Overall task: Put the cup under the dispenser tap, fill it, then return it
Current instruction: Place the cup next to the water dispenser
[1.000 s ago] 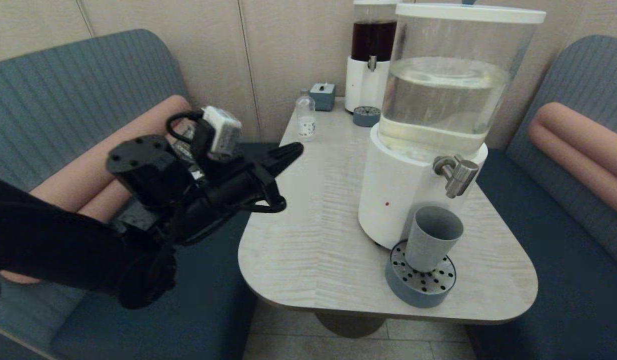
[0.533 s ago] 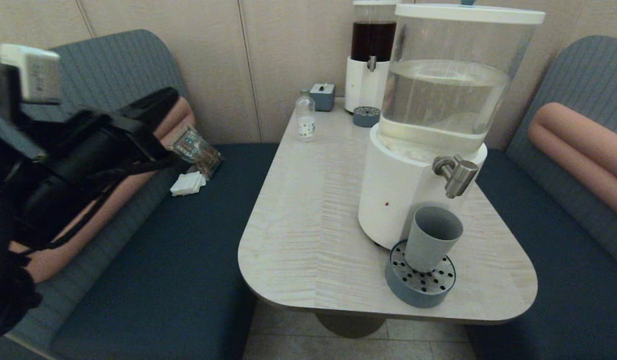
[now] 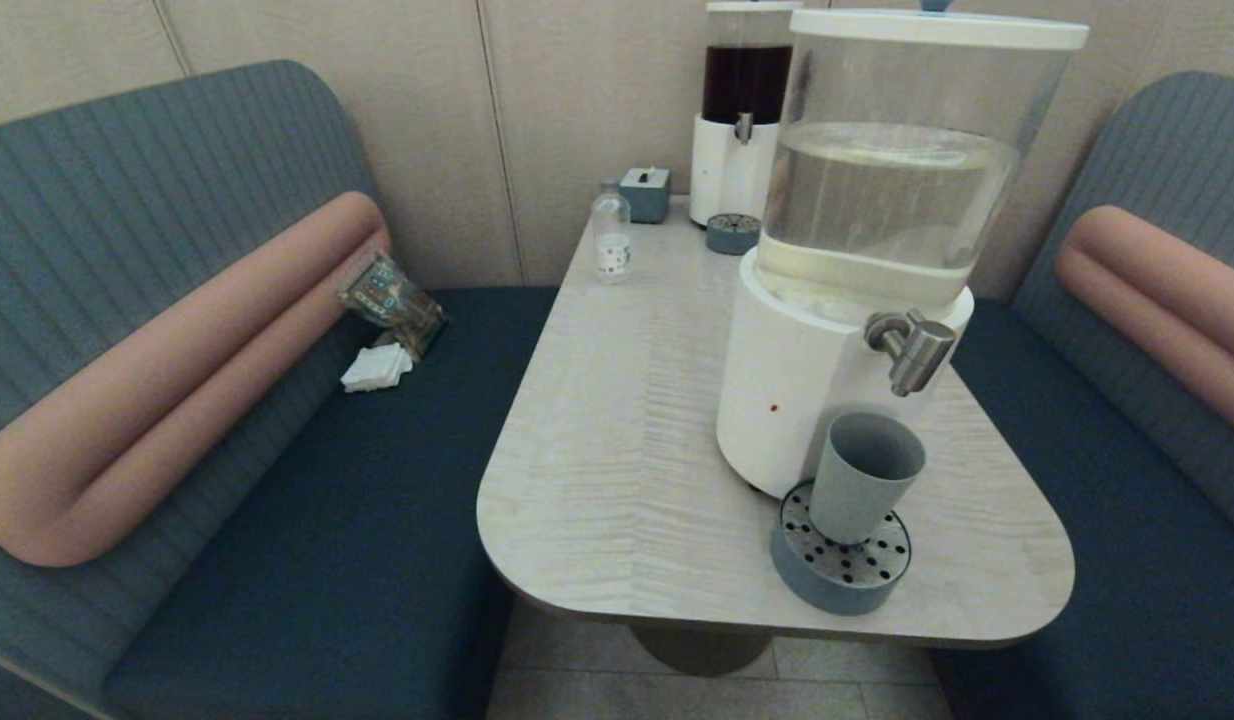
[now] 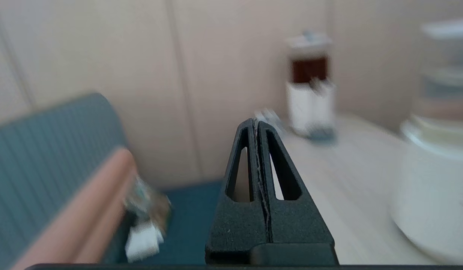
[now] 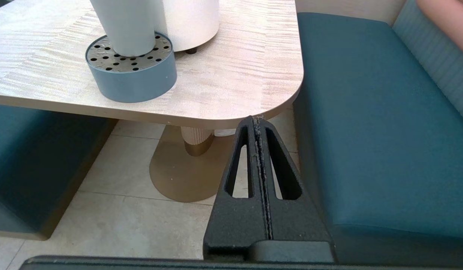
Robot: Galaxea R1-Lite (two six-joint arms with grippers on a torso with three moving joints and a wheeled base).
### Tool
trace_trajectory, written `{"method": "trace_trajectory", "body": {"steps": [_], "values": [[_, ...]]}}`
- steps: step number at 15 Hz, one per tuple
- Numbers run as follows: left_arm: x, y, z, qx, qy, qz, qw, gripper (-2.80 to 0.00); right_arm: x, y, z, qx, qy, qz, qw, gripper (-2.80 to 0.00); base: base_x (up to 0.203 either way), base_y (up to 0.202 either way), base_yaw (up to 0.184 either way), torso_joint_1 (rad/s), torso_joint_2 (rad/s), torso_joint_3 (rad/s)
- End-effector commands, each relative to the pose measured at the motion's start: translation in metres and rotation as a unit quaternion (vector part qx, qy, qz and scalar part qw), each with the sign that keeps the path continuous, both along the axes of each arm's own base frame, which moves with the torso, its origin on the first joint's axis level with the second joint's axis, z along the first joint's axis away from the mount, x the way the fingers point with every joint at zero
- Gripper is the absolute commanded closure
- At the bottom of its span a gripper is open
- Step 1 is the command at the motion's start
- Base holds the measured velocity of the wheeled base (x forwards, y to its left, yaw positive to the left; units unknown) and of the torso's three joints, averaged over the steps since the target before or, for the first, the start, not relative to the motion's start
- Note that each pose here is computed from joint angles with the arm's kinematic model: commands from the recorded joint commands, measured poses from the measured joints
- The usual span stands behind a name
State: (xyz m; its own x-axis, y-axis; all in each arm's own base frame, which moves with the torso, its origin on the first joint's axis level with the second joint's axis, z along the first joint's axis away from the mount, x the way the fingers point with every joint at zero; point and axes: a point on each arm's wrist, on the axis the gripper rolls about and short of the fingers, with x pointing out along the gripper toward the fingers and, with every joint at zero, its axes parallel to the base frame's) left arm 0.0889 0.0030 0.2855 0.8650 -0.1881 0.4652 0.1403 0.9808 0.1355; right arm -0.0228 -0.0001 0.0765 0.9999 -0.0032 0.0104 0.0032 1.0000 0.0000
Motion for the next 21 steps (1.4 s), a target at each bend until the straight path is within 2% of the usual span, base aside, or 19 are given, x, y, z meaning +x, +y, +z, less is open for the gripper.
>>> {"method": "trace_trajectory", "body": {"steps": [1, 3, 5, 6, 7, 9, 11, 13, 14, 15, 16, 17, 19, 21], "values": [[-0.055, -0.006, -0.011, 0.01, 0.01, -0.014, 0.9998, 0.0, 0.0, 0.0, 0.0, 0.0, 0.001, 0.0, 1.0, 0.0, 0.0, 0.0, 0.0, 0.0, 0.0, 0.0], [-0.088, -0.012, -0.03, 0.009, 0.031, -0.06, 0.9977, 0.0, 0.0, 0.0, 0.0, 0.0, 0.001, 0.0, 1.0, 0.0, 0.0, 0.0, 0.0, 0.0, 0.0, 0.0], [-0.118, -0.016, -0.045, -0.026, 0.037, -0.116, 0.9922, 0.0, 0.0, 0.0, 0.0, 0.0, 0.001, 0.0, 1.0, 0.0, 0.0, 0.0, 0.0, 0.0, 0.0, 0.0], [-0.126, -0.017, -0.052, -0.05, 0.052, -0.144, 0.9869, 0.0, 0.0, 0.0, 0.0, 0.0, 0.001, 0.001, 1.0, 0.0, 0.0, 0.0, 0.0, 0.0, 0.0, 0.0], [-0.13, -0.017, -0.051, -0.064, 0.059, -0.161, 0.9831, 0.0, 0.0, 0.0, 0.0, 0.0, 0.001, 0.0, 1.0, 0.0, 0.0, 0.0, 0.0, 0.0, 0.0, 0.0], [-0.136, -0.015, -0.045, -0.069, 0.068, -0.197, 0.9755, 0.0, 0.0, 0.0, 0.0, 0.0, 0.001, 0.0, 1.0, 0.0, 0.0, 0.0, 0.0, 0.0, 0.0, 0.0], [-0.146, -0.014, -0.054, -0.071, 0.074, -0.203, 0.9738, 0.0, 0.0, 0.0, 0.0, 0.0, 0.001, 0.0, 1.0, 0.0, 0.0, 0.0, 0.0, 0.0, 0.0, 0.0], [-0.153, -0.013, -0.077, -0.061, 0.085, -0.193, 0.9755, 0.0, 0.0, 0.0, 0.0, 0.0, 0.001, 0.0, 1.0, 0.0, 0.0, 0.0, 0.0, 0.0, 0.0, 0.0], [-0.155, -0.013, -0.094, -0.041, 0.084, -0.179, 0.9794, 0.0, 0.0, 0.0, 0.0, 0.0, 0.001, 0.0, 1.0, 0.0, 0.0, 0.0, 0.0, 0.0, 0.0, 0.0], [-0.156, -0.013, -0.111, -0.005, 0.076, -0.157, 0.9847, 0.0, 0.0, 0.0, 0.0, 0.0, 0.001, 0.0, 1.0, 0.0, 0.0, 0.0, 0.0, 0.0, 0.0, 0.0], [-0.152, -0.013, -0.124, 0.045, 0.068, -0.126, 0.9887, 0.0, 0.0, 0.0, 0.0, 0.0, 0.001, 0.0, 1.0, 0.0, 0.0, 0.0, 0.0, 0.0, 0.0, 0.0], [-0.143, -0.012, -0.137, 0.076, 0.077, -0.085, 0.9905, 0.0, 0.0, 0.0, 0.0, 0.001, 0.001, 0.0, 1.0, 0.0, 0.0, 0.0, 0.0, 0.0, 0.0, 0.0], [-0.132, -0.009, -0.156, 0.088, 0.107, -0.016, 0.9903, 0.0, 0.0, 0.0, 0.0, 0.0, 0.001, 0.0, 1.0, 0.0, 0.0, 0.0, 0.0, 0.0, 0.0, 0.0], [-0.121, -0.007, -0.177, 0.094, 0.144, 0.026, 0.9848, 0.0, 0.0, 0.0, 0.0, 0.0, 0.001, 0.0, 1.0, 0.0, 0.0, 0.0, 0.0, 0.0, 0.0, 0.0]]}}
